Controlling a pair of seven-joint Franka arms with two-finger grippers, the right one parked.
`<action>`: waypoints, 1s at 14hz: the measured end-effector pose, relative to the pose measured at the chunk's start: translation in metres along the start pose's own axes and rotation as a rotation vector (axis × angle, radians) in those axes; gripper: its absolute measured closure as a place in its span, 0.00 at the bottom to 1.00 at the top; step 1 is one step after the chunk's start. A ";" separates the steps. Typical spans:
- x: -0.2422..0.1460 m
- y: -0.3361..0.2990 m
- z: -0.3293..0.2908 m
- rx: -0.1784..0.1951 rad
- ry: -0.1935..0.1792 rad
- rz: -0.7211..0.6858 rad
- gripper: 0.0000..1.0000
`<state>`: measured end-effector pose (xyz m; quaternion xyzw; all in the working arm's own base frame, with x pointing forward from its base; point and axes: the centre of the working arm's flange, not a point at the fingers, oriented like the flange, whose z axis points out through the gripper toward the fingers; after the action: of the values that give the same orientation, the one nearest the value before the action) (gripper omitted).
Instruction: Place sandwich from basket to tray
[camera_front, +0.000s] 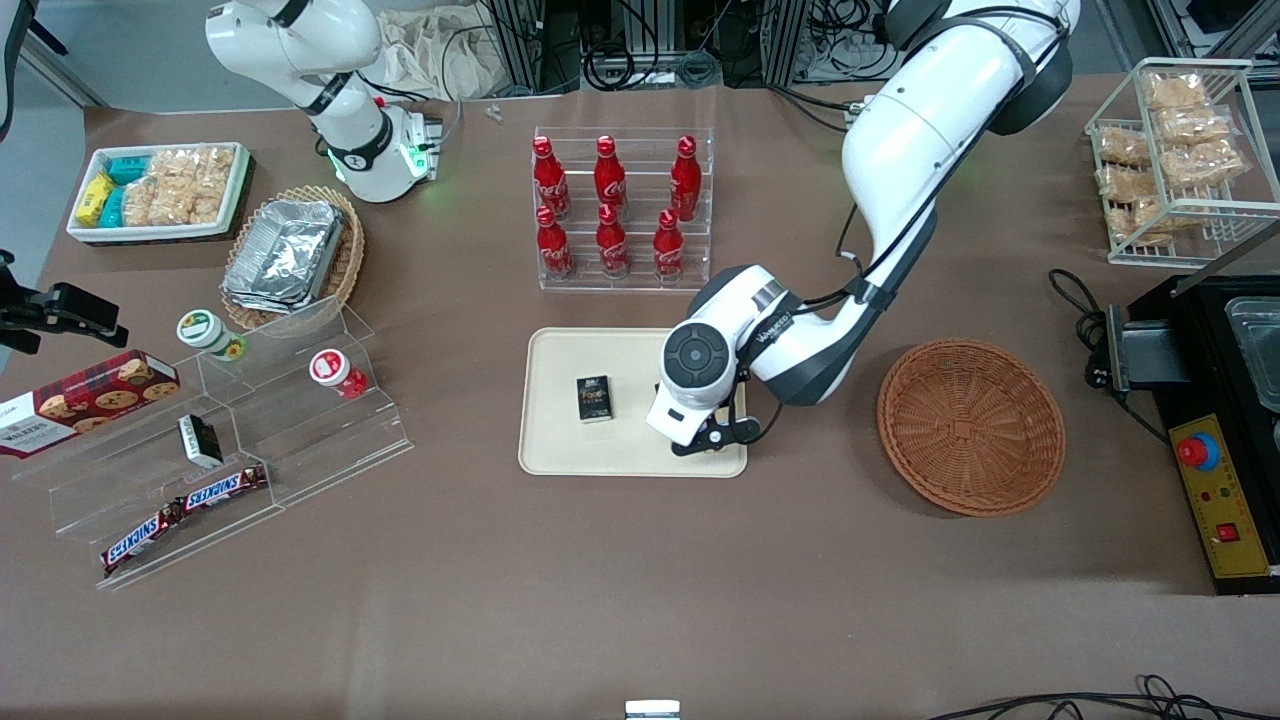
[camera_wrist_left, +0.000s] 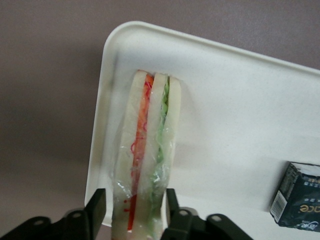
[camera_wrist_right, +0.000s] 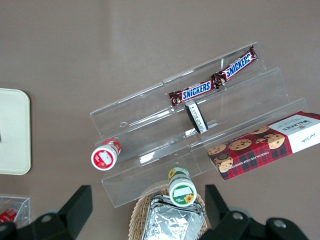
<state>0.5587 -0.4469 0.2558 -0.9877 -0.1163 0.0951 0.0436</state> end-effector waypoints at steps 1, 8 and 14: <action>0.002 -0.001 -0.005 -0.007 0.006 -0.003 0.26; 0.041 -0.089 -0.169 -0.097 0.127 -0.096 0.00; 0.045 -0.263 -0.283 -0.131 0.154 0.033 0.00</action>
<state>0.5997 -0.1993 0.5529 -0.9946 -0.1021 0.0121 -0.0137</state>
